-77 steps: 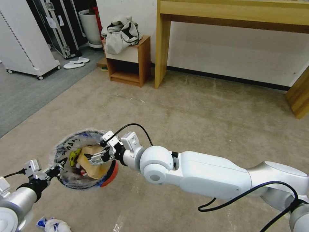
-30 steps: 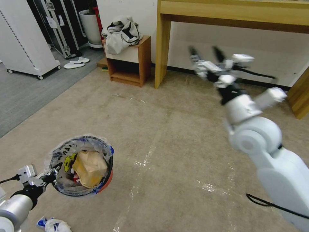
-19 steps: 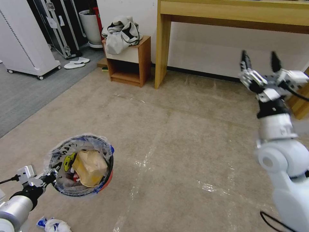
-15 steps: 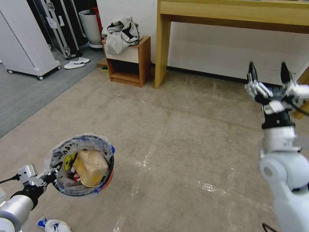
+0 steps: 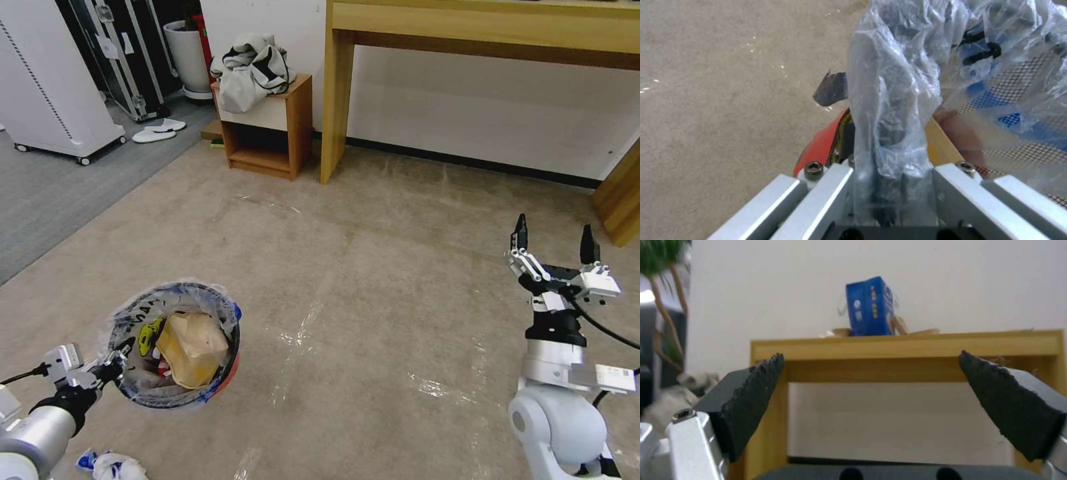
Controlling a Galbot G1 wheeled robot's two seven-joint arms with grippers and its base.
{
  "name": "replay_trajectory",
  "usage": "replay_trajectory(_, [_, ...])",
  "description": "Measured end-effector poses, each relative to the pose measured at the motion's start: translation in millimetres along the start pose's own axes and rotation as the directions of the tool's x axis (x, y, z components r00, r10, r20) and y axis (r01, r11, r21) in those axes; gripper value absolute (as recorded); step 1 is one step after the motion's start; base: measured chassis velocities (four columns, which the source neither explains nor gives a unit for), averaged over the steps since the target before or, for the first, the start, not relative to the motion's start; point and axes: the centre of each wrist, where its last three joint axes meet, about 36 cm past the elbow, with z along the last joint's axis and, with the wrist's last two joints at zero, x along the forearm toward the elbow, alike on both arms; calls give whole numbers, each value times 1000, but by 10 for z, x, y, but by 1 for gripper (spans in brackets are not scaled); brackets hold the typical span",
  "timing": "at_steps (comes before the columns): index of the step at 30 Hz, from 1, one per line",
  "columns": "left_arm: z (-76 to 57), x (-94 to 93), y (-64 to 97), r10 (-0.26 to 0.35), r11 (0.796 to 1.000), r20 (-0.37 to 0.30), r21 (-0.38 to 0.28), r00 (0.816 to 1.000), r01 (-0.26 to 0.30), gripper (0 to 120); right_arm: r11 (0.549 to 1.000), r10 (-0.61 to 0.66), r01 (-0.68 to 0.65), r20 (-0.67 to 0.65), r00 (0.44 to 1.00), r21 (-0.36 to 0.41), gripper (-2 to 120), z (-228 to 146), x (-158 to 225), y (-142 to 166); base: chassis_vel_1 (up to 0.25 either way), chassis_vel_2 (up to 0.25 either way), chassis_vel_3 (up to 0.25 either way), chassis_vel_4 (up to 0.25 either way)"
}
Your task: Pick up the trash bin and place the garbage on the floor into it.
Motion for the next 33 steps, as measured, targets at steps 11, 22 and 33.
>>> replay_trajectory(11, [61, -43, 49, -16, 1000, 1, 2, 1000, 16, 1, 993, -17, 46, -243, 970, 112, 98, -27, 321, 66, 0, 0, 0, 0])
replay_trajectory(22, [73, -23, 48, -22, 1000, 3, -7, 1000, 22, 1, 982, -24, 110, -475, 879, 154, 100, -14, 316, 84, 0, 0, 0, 0])
replay_trajectory(33, [113, -22, 30, -23, 1000, -1, -6, 1000, 23, 1, 983, -25, 101, -426, 904, 156, 100, 83, 302, 32, 0, 0, 0, 0])
